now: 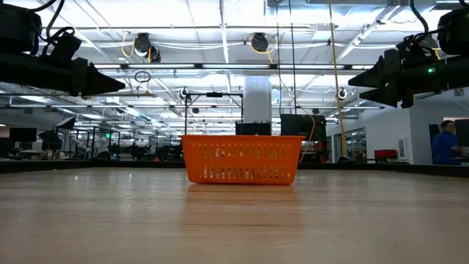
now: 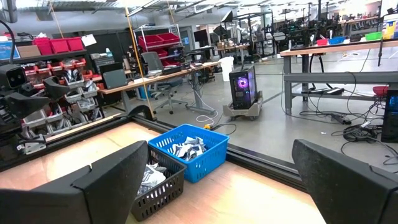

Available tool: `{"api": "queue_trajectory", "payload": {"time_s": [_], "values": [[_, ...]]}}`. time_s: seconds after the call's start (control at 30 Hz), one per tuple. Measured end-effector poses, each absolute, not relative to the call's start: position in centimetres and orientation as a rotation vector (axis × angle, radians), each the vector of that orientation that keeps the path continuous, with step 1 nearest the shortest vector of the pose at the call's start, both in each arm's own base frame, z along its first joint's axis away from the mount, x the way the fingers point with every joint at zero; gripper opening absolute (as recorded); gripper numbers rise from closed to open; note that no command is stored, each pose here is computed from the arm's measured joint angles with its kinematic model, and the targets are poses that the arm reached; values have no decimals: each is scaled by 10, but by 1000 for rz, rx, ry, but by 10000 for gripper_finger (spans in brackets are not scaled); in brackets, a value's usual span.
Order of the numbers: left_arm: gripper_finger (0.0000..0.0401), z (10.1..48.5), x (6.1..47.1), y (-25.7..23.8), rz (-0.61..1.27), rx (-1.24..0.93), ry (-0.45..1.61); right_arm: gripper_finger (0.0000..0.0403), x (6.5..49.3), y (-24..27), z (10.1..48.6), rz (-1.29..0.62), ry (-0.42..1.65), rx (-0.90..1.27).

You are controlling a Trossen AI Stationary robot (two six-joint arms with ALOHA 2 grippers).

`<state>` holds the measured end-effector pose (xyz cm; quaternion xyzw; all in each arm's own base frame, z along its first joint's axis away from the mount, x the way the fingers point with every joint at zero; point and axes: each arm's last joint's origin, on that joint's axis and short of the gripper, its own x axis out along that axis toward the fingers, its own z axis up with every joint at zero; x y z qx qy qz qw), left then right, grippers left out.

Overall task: Pick & Place First Aid Supplies
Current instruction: Return to Home Position

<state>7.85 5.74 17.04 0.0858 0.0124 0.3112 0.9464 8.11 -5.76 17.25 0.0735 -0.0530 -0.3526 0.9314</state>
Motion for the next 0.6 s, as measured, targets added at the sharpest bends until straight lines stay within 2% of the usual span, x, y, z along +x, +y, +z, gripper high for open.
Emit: {"api": "queue_trajectory", "payload": {"time_s": [0.23,0.6], "values": [[330,170,78,57,634,175,25,393,81,-58,173,-722,-109,150],[307,170,78,57,634,175,25,393,81,-58,173,-722,-109,150]]}}
